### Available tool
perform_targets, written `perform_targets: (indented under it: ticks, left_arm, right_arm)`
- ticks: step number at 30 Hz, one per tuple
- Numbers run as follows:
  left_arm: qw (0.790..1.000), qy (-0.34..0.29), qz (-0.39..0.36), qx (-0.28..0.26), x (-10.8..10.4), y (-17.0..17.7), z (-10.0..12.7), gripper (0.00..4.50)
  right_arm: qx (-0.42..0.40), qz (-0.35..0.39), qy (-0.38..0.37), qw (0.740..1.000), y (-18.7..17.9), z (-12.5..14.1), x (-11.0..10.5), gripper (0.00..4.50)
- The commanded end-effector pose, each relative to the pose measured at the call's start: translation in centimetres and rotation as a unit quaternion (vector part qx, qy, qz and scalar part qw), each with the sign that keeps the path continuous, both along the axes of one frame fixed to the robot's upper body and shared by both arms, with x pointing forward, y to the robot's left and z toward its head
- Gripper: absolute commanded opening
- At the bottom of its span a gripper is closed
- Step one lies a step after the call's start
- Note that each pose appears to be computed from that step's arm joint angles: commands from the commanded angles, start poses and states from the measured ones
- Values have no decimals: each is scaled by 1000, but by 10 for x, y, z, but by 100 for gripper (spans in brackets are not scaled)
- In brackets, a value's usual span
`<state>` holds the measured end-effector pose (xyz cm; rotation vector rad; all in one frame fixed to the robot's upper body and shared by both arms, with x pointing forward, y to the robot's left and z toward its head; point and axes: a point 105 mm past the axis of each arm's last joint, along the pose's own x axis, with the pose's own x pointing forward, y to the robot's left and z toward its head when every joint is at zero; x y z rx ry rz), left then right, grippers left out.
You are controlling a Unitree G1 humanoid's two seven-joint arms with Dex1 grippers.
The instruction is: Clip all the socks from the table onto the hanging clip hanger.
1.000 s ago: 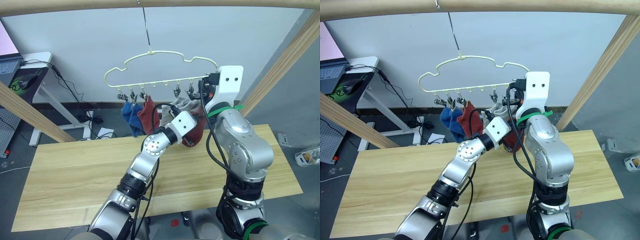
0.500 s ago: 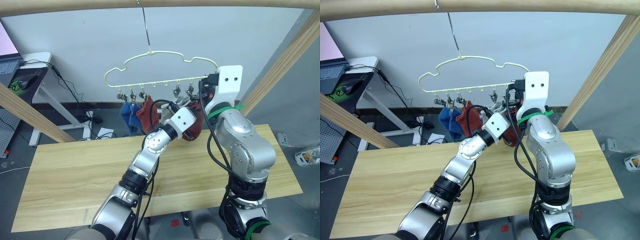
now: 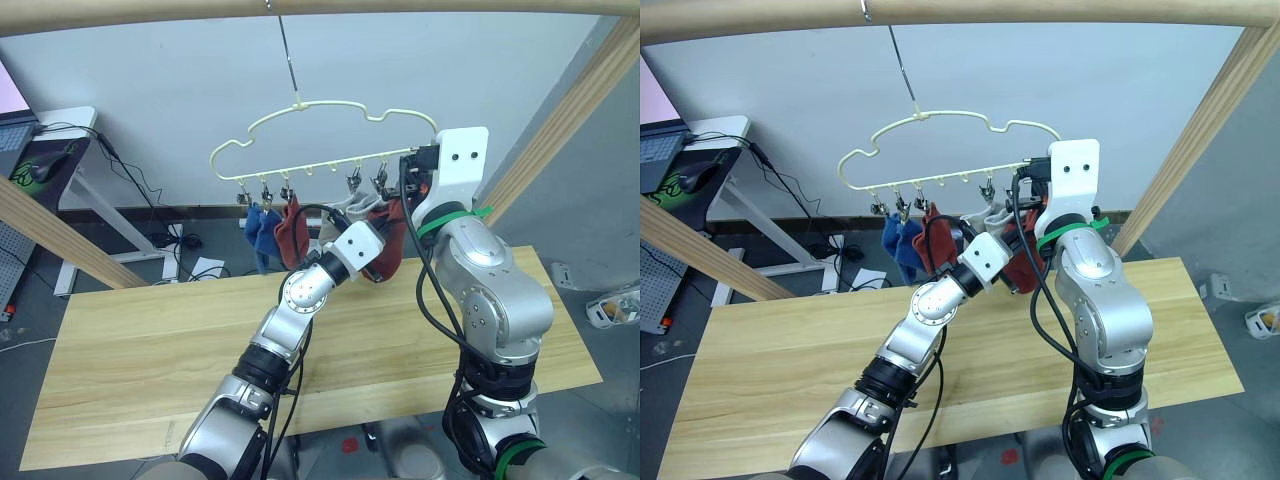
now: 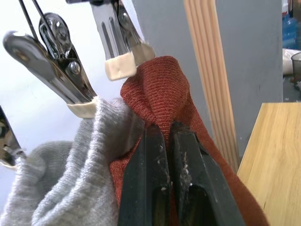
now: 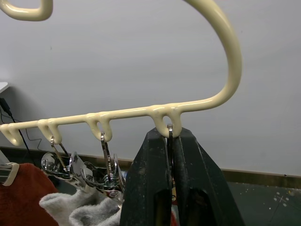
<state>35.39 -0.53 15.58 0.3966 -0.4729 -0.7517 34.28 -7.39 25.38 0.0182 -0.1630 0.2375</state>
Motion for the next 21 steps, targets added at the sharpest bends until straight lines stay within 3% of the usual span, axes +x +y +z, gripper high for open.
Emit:
perform_targets:
  ticks: [1, 18, 21]
  left_arm:
    - [999, -27, -4, -35, -3, -1, 18, 4]
    - [997, -32, -1, -63, -1, 1, 26, 4]
    - [998, -32, -1, -62, 0, 1, 25, 0]
  right_arm:
    - [8, 13, -35, 999, 5, 16, -7, 0]
    - [13, 19, -23, 999, 8, 12, -7, 0]
    - [16, 23, -22, 999, 9, 11, -8, 83]
